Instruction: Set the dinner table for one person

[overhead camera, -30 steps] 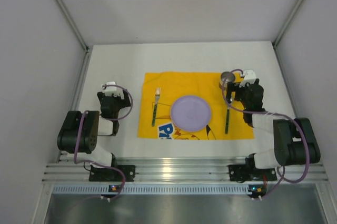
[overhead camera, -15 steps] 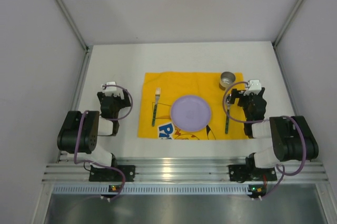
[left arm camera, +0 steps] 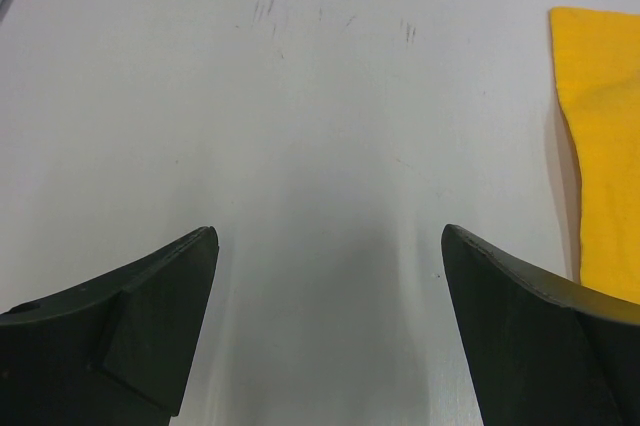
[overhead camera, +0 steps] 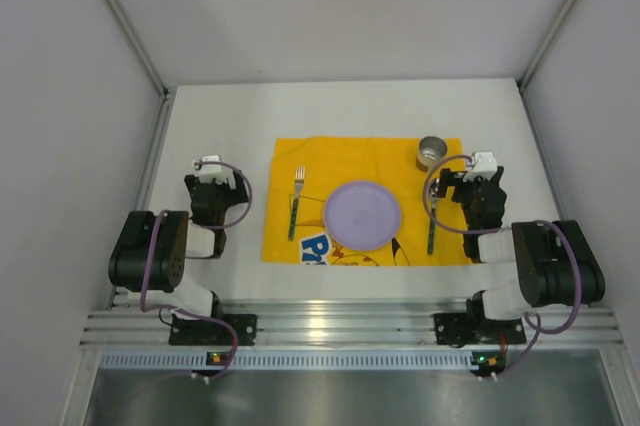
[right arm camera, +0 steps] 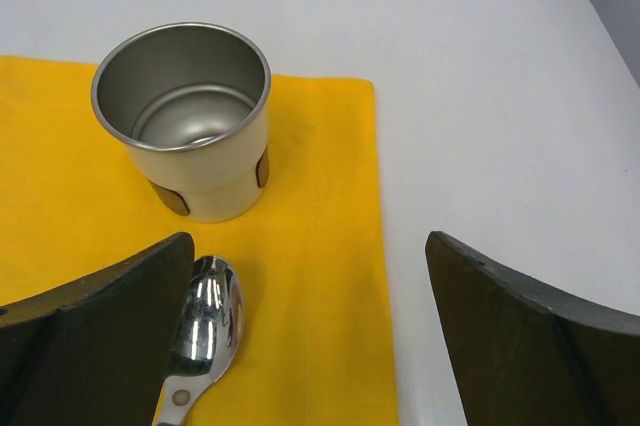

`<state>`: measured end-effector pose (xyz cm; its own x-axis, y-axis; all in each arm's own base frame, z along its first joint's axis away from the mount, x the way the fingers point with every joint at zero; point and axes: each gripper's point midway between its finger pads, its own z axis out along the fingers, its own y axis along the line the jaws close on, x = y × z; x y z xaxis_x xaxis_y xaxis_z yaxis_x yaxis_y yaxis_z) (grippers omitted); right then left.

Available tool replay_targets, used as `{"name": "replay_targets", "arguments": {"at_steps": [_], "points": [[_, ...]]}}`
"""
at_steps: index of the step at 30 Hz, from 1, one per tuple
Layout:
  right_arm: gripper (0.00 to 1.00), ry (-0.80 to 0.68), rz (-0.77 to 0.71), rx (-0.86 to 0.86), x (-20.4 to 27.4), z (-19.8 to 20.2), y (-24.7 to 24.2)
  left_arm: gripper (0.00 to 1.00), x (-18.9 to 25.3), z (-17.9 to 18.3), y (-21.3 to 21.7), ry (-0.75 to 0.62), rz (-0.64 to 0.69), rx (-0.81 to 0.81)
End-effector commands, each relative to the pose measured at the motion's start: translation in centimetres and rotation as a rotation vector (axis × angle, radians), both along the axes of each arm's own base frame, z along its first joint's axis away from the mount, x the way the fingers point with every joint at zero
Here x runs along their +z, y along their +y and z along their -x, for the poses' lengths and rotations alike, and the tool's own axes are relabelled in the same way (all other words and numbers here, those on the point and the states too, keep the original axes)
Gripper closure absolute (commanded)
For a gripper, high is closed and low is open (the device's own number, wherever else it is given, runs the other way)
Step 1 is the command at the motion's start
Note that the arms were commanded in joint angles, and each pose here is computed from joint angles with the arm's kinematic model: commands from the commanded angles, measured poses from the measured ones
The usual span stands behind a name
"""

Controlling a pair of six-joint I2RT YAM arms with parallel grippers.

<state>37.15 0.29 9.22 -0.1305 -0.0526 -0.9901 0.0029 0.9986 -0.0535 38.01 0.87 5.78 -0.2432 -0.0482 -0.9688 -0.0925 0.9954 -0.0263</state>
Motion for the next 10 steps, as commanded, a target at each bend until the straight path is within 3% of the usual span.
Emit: {"name": "replay_targets", "arguments": {"at_steps": [1, 10], "points": [[0.0, -0.097, -0.017, -0.012, 2.73, -1.03, -0.37, 0.02, 2.5, -1.26, -0.3, -0.094, 0.002, -0.015], [0.0, -0.097, -0.019, -0.013, 2.74, -1.07, -0.39, 0.02, 2.44, -1.25, -0.27, -0.092, 0.002, -0.014]]}}
